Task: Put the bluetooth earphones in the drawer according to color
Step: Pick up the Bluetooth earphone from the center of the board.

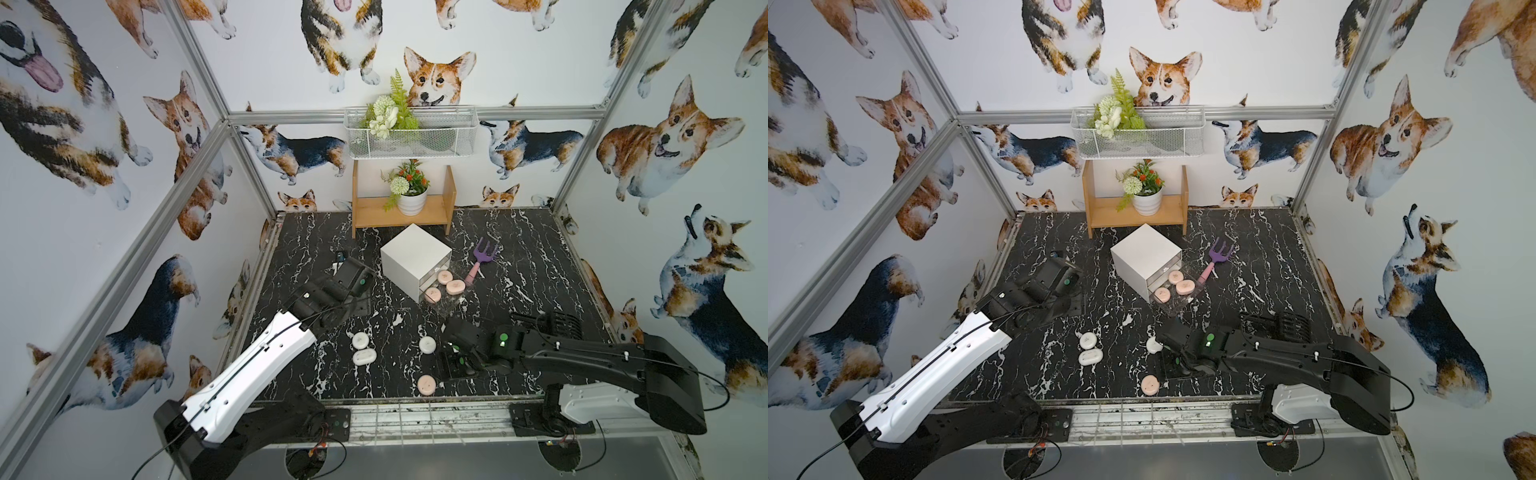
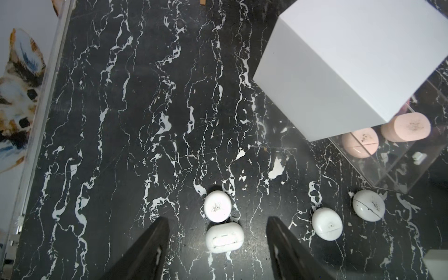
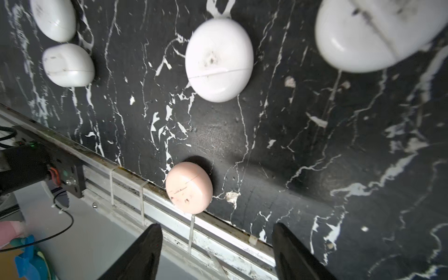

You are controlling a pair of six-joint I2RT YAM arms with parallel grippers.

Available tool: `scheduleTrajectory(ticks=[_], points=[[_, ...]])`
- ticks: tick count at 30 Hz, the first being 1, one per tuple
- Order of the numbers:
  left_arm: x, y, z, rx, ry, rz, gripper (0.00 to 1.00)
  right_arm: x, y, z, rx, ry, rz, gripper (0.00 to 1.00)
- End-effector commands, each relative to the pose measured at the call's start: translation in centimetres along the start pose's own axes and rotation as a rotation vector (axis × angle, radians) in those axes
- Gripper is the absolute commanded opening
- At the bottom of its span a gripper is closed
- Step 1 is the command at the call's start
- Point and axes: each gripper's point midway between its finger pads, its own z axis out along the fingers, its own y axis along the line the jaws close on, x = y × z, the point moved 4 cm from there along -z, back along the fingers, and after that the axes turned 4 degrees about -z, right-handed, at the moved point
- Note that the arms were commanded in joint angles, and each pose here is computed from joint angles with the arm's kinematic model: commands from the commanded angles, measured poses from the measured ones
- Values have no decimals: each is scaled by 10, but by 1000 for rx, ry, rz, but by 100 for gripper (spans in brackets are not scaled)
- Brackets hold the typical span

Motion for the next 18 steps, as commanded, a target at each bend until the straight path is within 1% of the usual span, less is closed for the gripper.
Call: scheduleTrajectory(ticks=[1,8,18], points=[[7,8,2,14,23,-22,70,-6,14,9,-10,-37,10,78],[14,19,3,1,38,-32,70,-1,29,31,20,2,-42,81],[18,22,7,1,50,-35,70,16,34,54,105,58,-99,79]])
